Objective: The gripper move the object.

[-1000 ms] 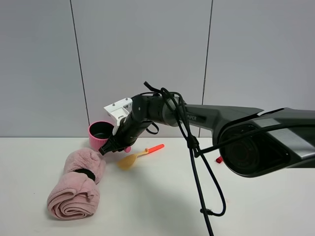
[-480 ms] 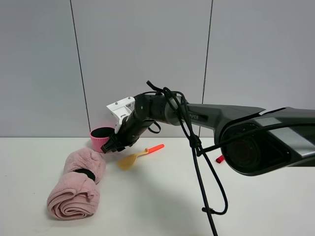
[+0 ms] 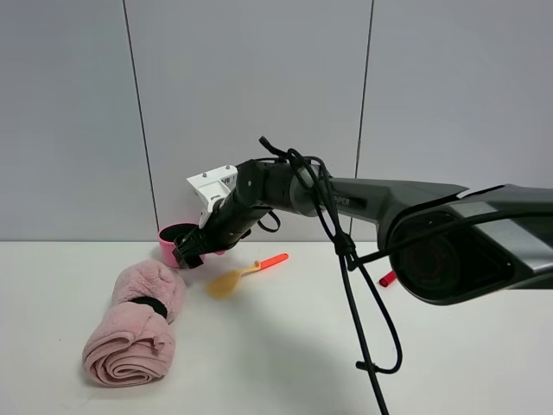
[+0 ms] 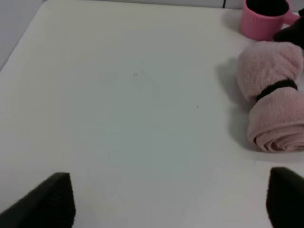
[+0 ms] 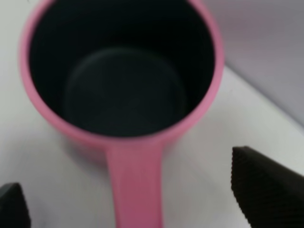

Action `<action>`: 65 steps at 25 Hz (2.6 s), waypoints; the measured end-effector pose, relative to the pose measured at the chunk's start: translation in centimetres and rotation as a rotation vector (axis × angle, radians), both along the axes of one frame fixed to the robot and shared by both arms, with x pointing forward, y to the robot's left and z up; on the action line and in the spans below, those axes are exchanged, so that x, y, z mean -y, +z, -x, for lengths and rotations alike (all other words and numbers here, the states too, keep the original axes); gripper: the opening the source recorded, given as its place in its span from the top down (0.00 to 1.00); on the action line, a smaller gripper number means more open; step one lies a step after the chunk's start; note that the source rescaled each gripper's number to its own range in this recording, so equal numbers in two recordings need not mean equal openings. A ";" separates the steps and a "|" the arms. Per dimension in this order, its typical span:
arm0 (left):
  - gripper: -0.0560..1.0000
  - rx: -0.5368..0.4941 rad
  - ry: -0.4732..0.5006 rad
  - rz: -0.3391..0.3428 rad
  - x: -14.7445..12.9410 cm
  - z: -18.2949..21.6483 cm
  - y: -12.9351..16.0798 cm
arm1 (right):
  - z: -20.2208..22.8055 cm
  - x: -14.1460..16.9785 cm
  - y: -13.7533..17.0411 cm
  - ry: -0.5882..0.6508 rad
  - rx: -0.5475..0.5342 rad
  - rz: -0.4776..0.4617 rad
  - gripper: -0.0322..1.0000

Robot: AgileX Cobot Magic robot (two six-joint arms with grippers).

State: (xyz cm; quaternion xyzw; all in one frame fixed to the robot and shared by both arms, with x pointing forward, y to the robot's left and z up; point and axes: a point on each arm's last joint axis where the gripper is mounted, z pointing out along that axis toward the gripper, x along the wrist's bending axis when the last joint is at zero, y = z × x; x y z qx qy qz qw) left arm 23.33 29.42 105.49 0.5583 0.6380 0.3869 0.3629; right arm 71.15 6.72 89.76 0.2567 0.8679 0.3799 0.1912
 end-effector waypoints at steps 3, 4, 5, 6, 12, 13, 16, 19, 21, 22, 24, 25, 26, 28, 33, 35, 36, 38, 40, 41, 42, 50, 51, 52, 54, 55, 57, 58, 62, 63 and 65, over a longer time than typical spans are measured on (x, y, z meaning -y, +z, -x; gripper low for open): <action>0.00 0.000 0.000 0.000 0.0 0.0 0.0 | 0.5 0.2 3.9 0.016 0.006 -0.008 0.08; 0.00 0.000 0.000 0.000 0.0 0.0 0.0 | 0.8 0.4 5.6 0.022 0.013 -0.012 0.08; 0.00 0.000 0.000 0.000 0.0 0.0 0.0 | 1.1 0.5 7.1 0.029 0.012 -0.011 0.08; 0.00 0.000 0.000 0.000 0.0 0.0 0.0 | 1.5 0.8 9.0 0.037 0.015 -0.013 0.08; 0.00 0.000 0.000 0.000 0.0 0.0 0.0 | 5.8 2.6 19.8 0.093 0.043 0.018 0.08; 0.00 0.000 0.000 0.000 0.0 0.0 0.0 | 6.7 3.0 21.5 0.099 0.045 0.016 0.08; 0.00 0.000 0.000 0.000 0.0 0.0 0.0 | 9.4 4.5 26.5 0.088 0.057 0.001 0.08; 0.00 0.000 0.000 0.000 0.0 0.0 0.0 | 12.2 6.4 30.7 0.057 0.100 0.036 0.08; 0.00 0.000 0.000 0.000 0.0 0.0 0.0 | 14.1 7.6 33.3 0.034 0.150 0.042 0.08; 0.00 0.000 0.000 0.000 0.0 0.0 0.0 | 14.9 8.3 34.6 0.015 0.178 0.041 0.08; 0.00 0.000 0.000 0.000 0.0 0.0 0.0 | 16.2 9.7 36.9 -0.043 0.219 0.016 0.08; 0.00 0.000 0.000 0.000 0.0 0.0 0.0 | 16.8 10.6 37.9 -0.078 0.238 -0.002 0.08; 0.00 0.000 0.000 0.000 0.0 0.0 0.0 | 17.3 11.3 38.9 -0.110 0.256 -0.017 0.08; 0.00 0.000 0.000 0.000 0.0 0.0 0.0 | 18.0 12.5 40.1 -0.157 0.283 -0.034 0.08; 0.00 0.000 0.000 0.000 0.0 0.0 0.0 | 19.0 13.7 39.5 -0.186 0.260 0.042 0.08; 0.00 0.000 0.000 0.000 0.0 0.0 0.0 | 19.1 13.7 37.5 -0.176 0.195 0.109 0.08; 0.00 0.000 0.000 0.000 0.0 0.0 0.0 | 19.3 13.9 36.8 -0.170 0.168 0.133 0.08; 0.00 0.000 0.000 0.000 0.0 0.0 0.0 | 19.8 14.2 34.3 -0.159 0.086 0.196 0.08; 0.00 0.000 0.000 0.000 0.0 0.0 0.0 | 20.8 15.0 32.6 -0.159 0.024 0.235 0.08; 0.00 0.000 0.000 0.000 0.0 0.0 0.0 | 21.3 15.4 31.5 -0.158 -0.002 0.249 0.08; 0.00 0.000 0.000 0.000 0.0 0.0 0.0 | 21.9 15.9 30.7 -0.159 -0.013 0.251 0.08; 0.00 0.000 0.000 0.000 0.0 0.0 0.0 | 28.4 21.4 26.9 -0.206 -0.015 0.135 0.08; 0.00 0.000 0.000 0.000 0.0 0.0 0.0 | 29.2 22.1 26.9 -0.226 -0.014 0.097 0.07; 0.00 0.000 0.000 0.001 0.0 0.0 0.0 | 29.9 22.7 26.5 -0.244 -0.019 0.068 0.06; 0.00 0.000 0.000 0.001 0.0 0.0 0.0 | 31.2 24.2 26.2 -0.277 -0.019 0.010 0.04; 0.00 0.000 0.000 0.001 0.0 0.0 0.0 | 31.7 24.8 25.8 -0.295 -0.027 -0.004 0.03; 0.00 0.000 0.000 0.001 0.0 0.0 0.0 | 32.4 26.4 25.1 -0.344 -0.036 -0.017 0.02; 0.00 0.000 0.000 0.001 0.0 0.0 0.0 | 32.6 27.1 24.7 -0.370 -0.042 -0.024 0.02; 0.00 0.000 0.000 0.001 0.0 0.0 0.0 | 33.5 29.8 22.8 -0.486 -0.072 -0.020 0.02; 0.00 0.000 0.000 0.001 0.0 0.0 0.0 | 33.7 30.4 22.4 -0.516 -0.078 -0.015 0.02; 0.00 0.000 0.000 0.001 0.0 0.0 0.0 | 34.6 31.7 21.9 -0.573 -0.086 -0.015 0.02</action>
